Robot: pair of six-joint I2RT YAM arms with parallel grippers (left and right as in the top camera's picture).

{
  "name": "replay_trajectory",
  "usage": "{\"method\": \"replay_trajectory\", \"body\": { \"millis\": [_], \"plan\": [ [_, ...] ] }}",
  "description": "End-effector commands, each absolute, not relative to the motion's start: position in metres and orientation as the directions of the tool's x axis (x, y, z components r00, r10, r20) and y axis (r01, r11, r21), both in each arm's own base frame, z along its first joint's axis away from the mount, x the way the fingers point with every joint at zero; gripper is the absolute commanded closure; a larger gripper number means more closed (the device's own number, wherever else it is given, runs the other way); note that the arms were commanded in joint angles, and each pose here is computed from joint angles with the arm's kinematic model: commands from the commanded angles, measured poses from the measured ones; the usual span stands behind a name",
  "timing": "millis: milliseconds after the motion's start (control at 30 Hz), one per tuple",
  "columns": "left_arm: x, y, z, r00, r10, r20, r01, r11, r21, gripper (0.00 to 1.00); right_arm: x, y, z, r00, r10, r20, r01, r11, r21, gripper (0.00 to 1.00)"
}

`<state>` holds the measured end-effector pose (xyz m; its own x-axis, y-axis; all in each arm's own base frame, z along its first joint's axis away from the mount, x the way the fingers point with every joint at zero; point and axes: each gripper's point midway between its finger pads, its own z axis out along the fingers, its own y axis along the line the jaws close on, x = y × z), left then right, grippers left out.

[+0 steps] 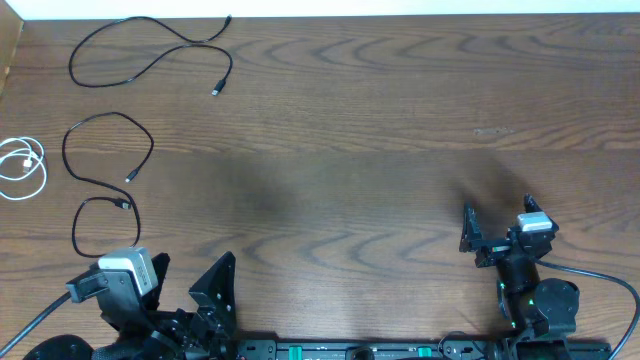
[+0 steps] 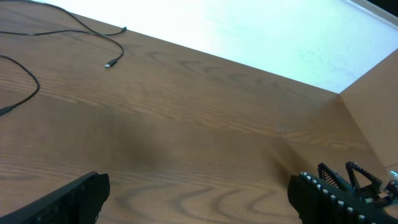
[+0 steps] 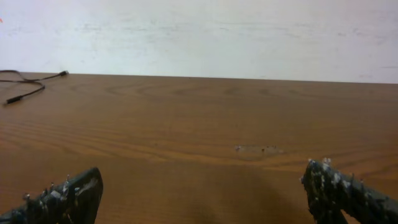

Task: Untangle cables

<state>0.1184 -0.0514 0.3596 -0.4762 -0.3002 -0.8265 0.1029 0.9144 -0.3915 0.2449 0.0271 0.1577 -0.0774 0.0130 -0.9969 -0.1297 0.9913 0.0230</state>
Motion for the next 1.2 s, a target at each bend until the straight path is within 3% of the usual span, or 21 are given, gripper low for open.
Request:
{"method": "replay_trajectory", "body": {
  "millis": [0,1167],
  "plan": [
    [0.1189,-0.0507,0.359,-0.474,-0.287,-0.832,0.107,0.92,-0.378,0.04,0.245,0.0236,0.1568,-0.077,0.024,-0.997,-0.111,0.993,0.033,0.01],
    [0.1158,-0.0512,0.3529,-0.498,-0.29,-0.817,0.096,0.918,-0.385,0.04,0.2451,0.0227,0.1576,-0.074,0.025,-0.997,-0.108,0.994,0.033,0.01]
  ]
}}
